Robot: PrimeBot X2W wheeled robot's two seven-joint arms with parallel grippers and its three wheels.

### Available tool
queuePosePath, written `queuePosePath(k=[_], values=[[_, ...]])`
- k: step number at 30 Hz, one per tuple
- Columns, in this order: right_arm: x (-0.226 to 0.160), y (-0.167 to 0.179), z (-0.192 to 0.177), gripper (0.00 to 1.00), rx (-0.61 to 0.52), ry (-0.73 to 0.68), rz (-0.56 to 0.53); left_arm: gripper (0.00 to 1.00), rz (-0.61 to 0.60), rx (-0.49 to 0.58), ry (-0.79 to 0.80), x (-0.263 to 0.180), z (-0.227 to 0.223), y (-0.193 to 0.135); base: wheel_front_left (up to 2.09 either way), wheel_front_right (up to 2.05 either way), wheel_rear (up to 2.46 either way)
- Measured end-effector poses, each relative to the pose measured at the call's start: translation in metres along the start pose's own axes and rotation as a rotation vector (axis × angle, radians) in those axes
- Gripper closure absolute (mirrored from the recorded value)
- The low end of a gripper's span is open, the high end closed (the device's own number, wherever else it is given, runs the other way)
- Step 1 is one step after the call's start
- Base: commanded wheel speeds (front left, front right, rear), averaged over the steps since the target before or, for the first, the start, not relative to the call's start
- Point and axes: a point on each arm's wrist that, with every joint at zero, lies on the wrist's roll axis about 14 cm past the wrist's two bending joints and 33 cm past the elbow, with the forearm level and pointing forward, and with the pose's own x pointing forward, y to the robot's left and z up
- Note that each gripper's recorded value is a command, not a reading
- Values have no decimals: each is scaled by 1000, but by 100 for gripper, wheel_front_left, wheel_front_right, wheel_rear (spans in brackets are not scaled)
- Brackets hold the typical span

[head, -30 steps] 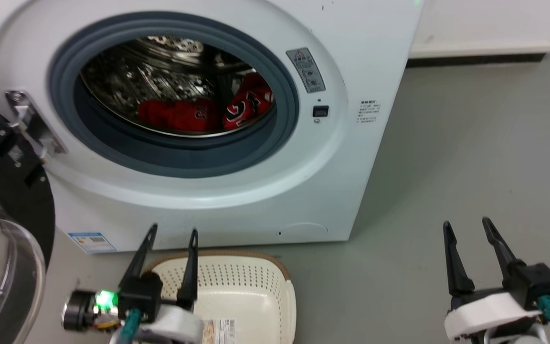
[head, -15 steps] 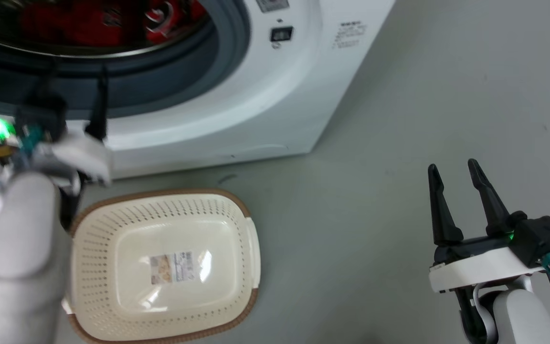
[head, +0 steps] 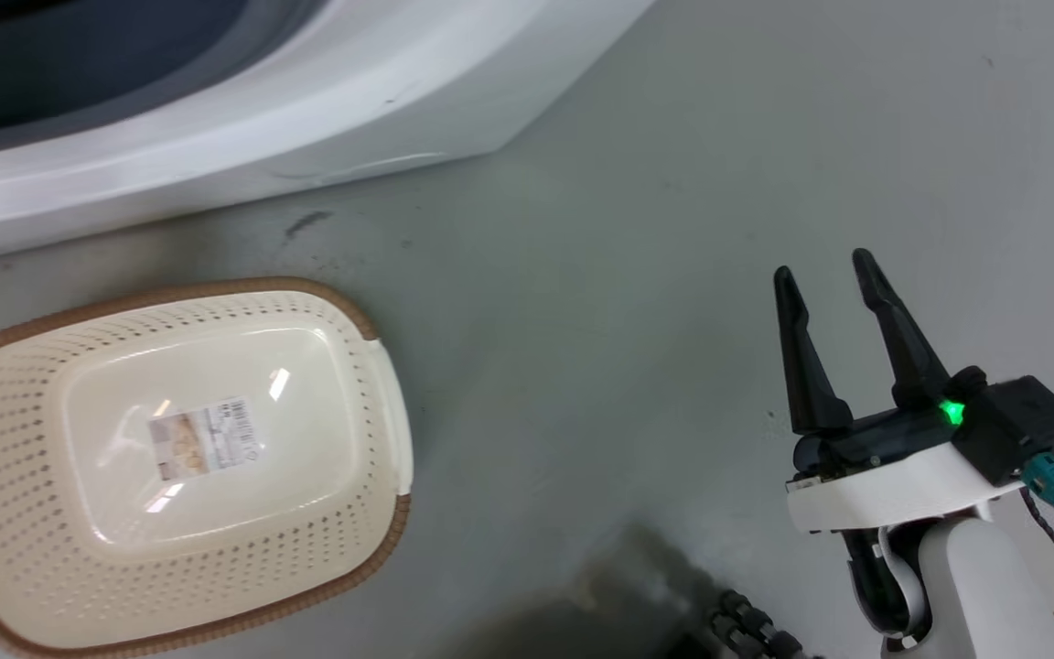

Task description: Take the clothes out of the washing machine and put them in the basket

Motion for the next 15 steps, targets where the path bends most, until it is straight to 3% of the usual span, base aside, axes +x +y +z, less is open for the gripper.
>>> queuePosePath(k=[8,15], values=[[-7,-12,-7,0,-29,33,-38,0,-16,-67,272,37,-35,5,0,0,0],[-13,-12,-16,0,-37,70,-44,0,-22,-100,369,53,-54,7,0,0,0]])
